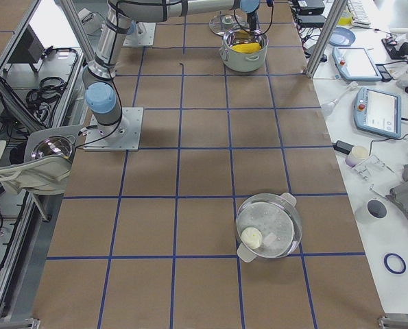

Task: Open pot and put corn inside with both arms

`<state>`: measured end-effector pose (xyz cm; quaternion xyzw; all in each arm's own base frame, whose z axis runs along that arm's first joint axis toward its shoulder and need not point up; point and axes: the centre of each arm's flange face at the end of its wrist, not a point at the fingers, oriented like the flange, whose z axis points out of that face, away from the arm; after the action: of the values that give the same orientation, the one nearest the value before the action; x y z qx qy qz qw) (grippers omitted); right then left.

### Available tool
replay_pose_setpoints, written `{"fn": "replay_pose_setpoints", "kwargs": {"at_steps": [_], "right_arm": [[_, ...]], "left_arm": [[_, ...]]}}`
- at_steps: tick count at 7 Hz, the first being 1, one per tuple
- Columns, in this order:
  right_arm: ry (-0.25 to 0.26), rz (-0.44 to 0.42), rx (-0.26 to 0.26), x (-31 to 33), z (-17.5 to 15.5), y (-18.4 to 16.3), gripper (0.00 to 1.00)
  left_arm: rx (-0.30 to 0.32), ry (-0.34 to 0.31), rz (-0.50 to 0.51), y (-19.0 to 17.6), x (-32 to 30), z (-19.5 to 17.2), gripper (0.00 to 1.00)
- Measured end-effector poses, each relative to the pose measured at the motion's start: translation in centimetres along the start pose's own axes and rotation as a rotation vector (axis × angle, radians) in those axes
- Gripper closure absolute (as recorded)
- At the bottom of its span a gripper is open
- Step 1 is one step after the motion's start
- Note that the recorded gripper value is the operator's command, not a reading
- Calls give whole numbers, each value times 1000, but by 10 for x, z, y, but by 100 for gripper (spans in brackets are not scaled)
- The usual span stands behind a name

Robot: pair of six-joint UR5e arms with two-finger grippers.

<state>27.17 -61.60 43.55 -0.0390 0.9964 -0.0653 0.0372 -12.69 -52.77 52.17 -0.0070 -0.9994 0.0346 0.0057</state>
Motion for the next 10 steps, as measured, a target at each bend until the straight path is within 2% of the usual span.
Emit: {"fn": "replay_pose_setpoints", "kwargs": {"at_steps": [2, 4, 6, 10], "right_arm": [[20, -3, -24, 41, -44, 58, 0], [29, -30, -18, 50, -74, 93, 0], [32, -73, -56, 54, -77, 106, 0], [39, -67, -22, 84, -93, 102, 0]], "left_arm": [[9, 28, 1, 1, 4, -4, 0], [12, 30, 1, 2, 4, -5, 0], [14, 29, 0, 2, 3, -6, 0], [16, 25, 0, 2, 1, -7, 0]]}}
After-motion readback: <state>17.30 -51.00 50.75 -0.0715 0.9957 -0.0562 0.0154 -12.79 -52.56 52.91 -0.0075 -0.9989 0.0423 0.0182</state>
